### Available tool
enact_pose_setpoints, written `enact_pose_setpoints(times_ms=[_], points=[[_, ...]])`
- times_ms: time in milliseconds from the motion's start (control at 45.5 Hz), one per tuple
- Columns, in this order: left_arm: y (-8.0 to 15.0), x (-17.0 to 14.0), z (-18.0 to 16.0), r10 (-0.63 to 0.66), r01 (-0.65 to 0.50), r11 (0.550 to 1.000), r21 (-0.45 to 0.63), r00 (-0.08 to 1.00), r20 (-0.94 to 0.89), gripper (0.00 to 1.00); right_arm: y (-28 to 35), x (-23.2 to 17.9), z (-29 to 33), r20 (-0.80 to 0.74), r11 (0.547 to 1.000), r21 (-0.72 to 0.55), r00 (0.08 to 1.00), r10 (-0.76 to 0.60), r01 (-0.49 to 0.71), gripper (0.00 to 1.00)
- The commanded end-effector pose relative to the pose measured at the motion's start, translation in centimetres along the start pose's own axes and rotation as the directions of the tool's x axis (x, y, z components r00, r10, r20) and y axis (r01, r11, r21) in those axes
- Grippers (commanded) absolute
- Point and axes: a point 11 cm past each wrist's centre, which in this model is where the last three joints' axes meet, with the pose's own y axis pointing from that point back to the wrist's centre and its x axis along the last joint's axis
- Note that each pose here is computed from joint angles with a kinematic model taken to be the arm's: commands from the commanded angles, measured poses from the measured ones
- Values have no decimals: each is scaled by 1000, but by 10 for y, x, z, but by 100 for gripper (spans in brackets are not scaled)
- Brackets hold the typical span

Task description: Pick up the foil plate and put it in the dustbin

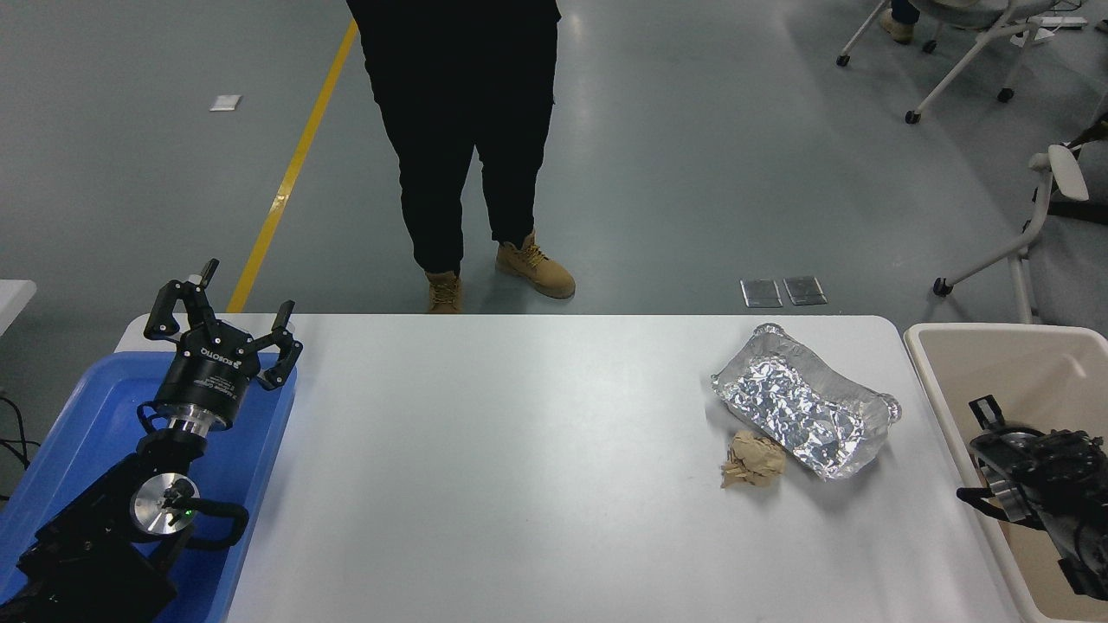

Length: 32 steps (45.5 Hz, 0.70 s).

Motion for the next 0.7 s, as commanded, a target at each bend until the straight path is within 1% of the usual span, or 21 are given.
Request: enact_pose_setpoints(times_ms=[0,681], points=[[0,0,1,0,0,1000,0,1000,1,98,0,0,1,-2,1000,-1,1000,1,-1,0],[0,0,1,0,0,1000,0,1000,1,98,0,1,-2,0,1000,4,1000,3,-3,0]])
